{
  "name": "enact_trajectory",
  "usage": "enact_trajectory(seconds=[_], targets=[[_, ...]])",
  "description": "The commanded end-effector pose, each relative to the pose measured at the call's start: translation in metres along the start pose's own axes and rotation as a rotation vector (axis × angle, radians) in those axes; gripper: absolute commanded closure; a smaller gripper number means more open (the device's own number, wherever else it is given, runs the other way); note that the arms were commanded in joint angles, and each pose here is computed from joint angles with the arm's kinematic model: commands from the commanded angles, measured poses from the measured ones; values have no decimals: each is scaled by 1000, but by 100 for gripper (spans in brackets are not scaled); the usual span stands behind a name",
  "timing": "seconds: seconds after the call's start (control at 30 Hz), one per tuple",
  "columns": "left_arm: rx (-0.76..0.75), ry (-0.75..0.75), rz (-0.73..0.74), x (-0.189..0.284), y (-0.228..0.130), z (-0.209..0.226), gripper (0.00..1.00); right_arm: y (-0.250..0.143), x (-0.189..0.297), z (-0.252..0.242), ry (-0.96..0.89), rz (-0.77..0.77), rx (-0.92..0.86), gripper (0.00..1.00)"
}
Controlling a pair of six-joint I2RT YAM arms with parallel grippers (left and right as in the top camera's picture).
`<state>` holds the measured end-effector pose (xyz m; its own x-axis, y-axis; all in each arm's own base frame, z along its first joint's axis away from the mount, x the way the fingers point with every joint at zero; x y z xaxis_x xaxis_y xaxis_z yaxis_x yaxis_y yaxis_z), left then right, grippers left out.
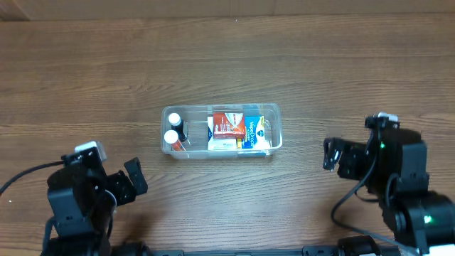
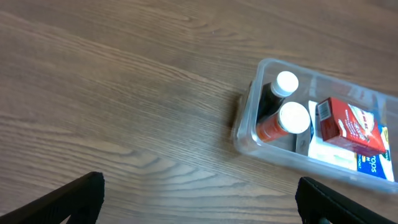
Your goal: Pack container
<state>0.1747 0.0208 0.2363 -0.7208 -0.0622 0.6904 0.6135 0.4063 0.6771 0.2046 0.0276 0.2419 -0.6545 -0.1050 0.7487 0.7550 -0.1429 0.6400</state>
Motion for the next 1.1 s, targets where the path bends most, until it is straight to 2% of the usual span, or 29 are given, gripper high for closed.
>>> enact_trajectory(seconds=[0.0,0.4,0.53,0.73,0.87,1.07], targets=[[50,14,8,-2,-5,3,0,-8,3,-3,-16,11,-20,0],[51,14,9,-2,-5,3,0,-10,-4,-4,-27,51,-14,0],[51,14,9,-2,-5,3,0,1,-5,-1,-13,1,-8,0],[50,14,9,-2,-5,3,0,32,-6,15,95,-302,166,0],[50,14,9,-2,-5,3,0,24,4,13,138,-578,176,0],[51,14,9,-2,-5,3,0,6,0,7,162,-840,178,0]])
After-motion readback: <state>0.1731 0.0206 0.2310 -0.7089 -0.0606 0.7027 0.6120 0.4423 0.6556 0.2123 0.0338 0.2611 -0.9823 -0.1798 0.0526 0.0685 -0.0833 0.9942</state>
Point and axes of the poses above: each gripper's point midway between its finger pads, its own x axis back along the fingers, its own z axis along the line the jaws close on, y = z × x, the point moved 3 cm from there along x, back along the fingers, and after that the axes turned 5 degrees about x, right-handed, at the moved point
